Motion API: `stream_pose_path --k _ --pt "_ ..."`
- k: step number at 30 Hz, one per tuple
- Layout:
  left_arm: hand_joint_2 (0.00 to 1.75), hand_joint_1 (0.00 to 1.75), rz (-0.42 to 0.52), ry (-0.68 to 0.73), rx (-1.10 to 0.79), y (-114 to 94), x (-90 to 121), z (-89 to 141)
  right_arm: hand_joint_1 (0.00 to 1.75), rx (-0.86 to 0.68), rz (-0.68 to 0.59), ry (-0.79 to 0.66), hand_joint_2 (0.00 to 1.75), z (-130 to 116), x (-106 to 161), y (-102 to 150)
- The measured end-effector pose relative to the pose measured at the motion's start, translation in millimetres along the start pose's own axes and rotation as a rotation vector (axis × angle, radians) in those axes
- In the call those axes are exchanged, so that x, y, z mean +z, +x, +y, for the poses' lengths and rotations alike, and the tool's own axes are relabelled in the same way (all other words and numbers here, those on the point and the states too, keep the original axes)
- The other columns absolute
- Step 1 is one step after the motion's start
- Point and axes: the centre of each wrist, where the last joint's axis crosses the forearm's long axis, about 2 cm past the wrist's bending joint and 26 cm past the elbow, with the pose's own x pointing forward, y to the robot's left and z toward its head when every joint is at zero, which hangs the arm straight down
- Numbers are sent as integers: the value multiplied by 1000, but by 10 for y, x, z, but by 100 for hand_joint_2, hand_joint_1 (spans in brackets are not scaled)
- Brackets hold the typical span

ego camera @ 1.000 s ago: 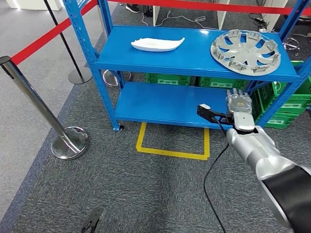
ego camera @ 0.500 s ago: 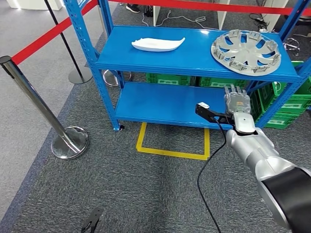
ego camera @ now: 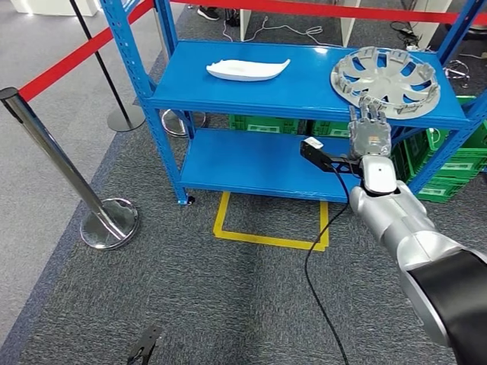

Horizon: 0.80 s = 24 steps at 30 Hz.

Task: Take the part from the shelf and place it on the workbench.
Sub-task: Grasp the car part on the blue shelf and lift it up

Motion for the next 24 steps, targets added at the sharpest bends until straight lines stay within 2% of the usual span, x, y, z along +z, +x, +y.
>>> stream_pose_path --k 9,17,24 --pt "175 0 3 4 -1 -6 -1 22 0 24 82 101 175 68 24 -54" --pt "175 0 10 13 -6 -20 -2 63 0 62 223 171 175 150 47 -382" --pt "175 0 14 18 -10 -31 -3 92 0 78 262 181 175 203 79 -547"
